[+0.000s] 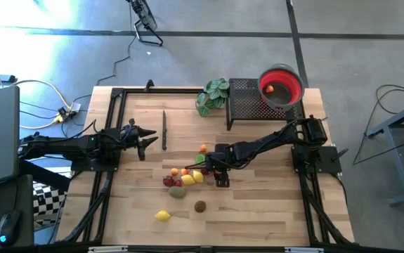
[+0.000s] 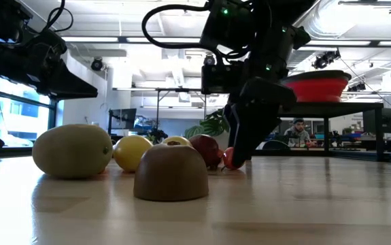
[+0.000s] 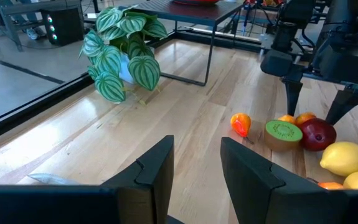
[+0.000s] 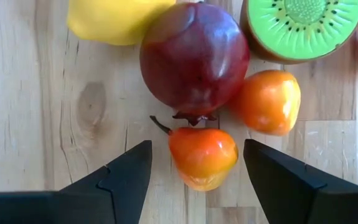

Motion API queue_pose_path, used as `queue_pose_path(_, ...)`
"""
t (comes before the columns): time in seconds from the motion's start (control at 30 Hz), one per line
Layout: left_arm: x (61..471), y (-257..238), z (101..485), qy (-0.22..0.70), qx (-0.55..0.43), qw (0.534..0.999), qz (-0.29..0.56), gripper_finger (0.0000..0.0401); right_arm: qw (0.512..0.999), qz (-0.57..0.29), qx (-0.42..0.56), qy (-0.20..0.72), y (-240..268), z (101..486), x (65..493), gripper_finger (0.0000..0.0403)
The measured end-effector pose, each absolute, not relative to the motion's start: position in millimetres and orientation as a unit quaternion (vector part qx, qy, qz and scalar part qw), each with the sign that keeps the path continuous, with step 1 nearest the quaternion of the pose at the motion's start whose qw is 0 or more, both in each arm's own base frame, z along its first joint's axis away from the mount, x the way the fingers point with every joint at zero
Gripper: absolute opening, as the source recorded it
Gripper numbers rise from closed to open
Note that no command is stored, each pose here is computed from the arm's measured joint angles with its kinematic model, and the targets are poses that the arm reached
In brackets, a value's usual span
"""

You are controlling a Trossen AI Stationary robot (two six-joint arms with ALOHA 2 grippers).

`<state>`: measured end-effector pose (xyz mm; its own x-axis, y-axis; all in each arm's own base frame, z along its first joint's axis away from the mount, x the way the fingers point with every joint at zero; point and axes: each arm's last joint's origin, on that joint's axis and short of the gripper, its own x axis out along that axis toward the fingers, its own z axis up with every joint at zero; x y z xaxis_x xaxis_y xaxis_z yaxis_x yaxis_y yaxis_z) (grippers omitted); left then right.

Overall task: Pick & Place Fruit
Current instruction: Put the orange pear into the red strainer bowl

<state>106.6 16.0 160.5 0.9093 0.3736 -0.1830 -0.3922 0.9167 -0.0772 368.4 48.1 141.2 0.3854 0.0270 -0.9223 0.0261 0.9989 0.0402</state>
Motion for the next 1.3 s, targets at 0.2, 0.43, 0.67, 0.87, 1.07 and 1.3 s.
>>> queue_pose_path(0.2,106.6,16.0,160.5,0.083,-0.056,0.976,0.196,0.0127,0.832,0.000,0.024,0.554,48.1,141.2,368.4,0.0234)
queue_pose_path(0.43,106.6,16.0,160.5,0.083,-0.056,0.975,0.196,0.0127,0.832,0.000,0.024,0.554,48.1,141.4,368.4,0.0193)
queue_pose_path(0.67,106.6,16.0,160.3,0.083,-0.056,0.975,0.196,0.0127,0.832,0.000,0.024,0.554,48.1,141.5,368.4,0.0155)
queue_pose_path(0.87,106.6,16.0,160.3,0.083,-0.056,0.975,0.196,0.0127,0.832,0.002,0.025,0.554,48.2,141.5,368.3,0.0151)
queue_pose_path(1.07,106.6,16.0,160.3,0.083,-0.056,0.975,0.196,0.0127,0.829,0.003,0.025,0.558,48.2,141.3,367.6,0.0155)
queue_pose_path(1.3,106.6,16.0,160.2,0.083,-0.056,0.975,0.196,0.0127,0.816,0.008,0.028,0.577,48.0,144.5,361.6,0.0143)
